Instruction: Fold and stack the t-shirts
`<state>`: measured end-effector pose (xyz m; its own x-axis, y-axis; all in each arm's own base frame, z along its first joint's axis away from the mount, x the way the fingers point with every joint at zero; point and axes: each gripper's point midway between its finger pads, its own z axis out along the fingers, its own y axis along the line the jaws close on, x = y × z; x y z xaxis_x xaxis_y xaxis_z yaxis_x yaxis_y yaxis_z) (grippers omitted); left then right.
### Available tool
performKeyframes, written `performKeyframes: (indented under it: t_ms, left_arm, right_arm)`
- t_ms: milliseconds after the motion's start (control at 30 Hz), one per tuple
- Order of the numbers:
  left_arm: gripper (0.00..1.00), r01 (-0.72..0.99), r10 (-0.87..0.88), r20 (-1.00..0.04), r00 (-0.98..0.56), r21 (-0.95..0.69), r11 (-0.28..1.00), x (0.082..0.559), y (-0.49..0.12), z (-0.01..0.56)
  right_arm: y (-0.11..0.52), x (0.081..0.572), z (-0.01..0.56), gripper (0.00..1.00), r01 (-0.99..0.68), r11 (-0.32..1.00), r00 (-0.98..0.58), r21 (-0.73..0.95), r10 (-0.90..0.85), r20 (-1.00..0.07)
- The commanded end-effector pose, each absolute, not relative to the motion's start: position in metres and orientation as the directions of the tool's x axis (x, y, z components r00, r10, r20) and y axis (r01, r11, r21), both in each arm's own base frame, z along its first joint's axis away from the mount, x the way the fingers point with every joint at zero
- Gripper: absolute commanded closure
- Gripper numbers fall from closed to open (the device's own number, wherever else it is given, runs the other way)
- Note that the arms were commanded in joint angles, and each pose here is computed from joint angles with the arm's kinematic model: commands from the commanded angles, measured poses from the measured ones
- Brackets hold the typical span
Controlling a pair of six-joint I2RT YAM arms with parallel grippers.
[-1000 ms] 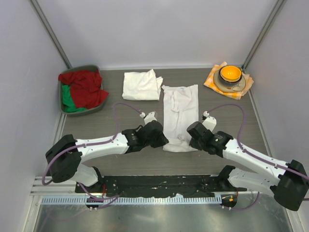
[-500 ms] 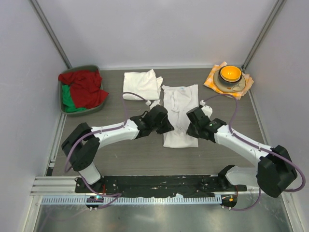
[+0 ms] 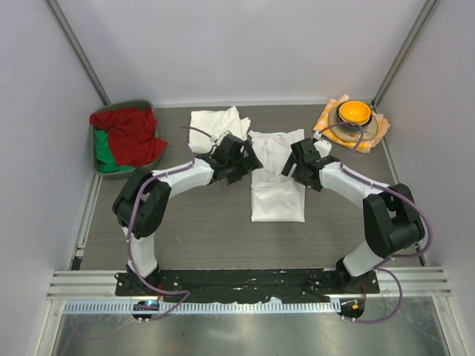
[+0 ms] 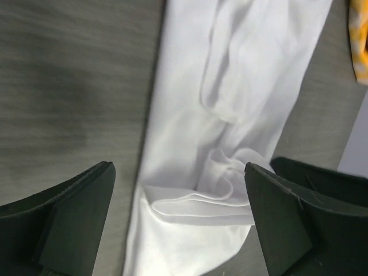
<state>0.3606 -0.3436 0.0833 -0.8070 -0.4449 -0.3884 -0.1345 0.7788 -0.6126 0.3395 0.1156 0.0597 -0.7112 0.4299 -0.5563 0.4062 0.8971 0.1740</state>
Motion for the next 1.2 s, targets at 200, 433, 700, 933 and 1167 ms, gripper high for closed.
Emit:
performKeyframes:
  t_ms: [200, 433, 700, 933, 1167]
  left_arm:
    - [0.00, -0.046, -0.419, -0.489, -0.765, -0.608, 0.792, 0.338, -0.314, 0.142]
    - [0.00, 0.056, -0.307, -0.480, -0.821, -0.604, 0.795, 0.247, -0.340, 0.137]
    - [0.00, 0.021, -0.305, -0.418, -0.856, -0.617, 0.787, 0.207, -0.331, 0.086]
    - [0.00, 0.017, -0.325, -0.425, -0.845, -0.629, 0.777, 0.208, -0.329, 0.058]
    - [0.02, -0.009, -0.351, -0.405, -0.844, -0.644, 0.765, 0.215, -0.338, 0.037]
  right_arm:
    - [0.101, 0.336, 0.154, 0.01, 0.323, 0.911, -0.567, 0.257, 0.404, -0.718]
    - [0.108, 0.279, 0.141, 0.00, 0.240, 0.938, -0.704, 0.249, 0.345, -0.620]
    - [0.097, 0.231, 0.101, 0.00, 0.226, 0.928, -0.717, 0.297, 0.365, -0.595]
    - [0.099, 0.221, 0.101, 0.00, 0.203, 0.908, -0.688, 0.367, 0.399, -0.607]
    - [0.099, 0.219, 0.094, 0.01, 0.221, 0.902, -0.692, 0.371, 0.413, -0.592]
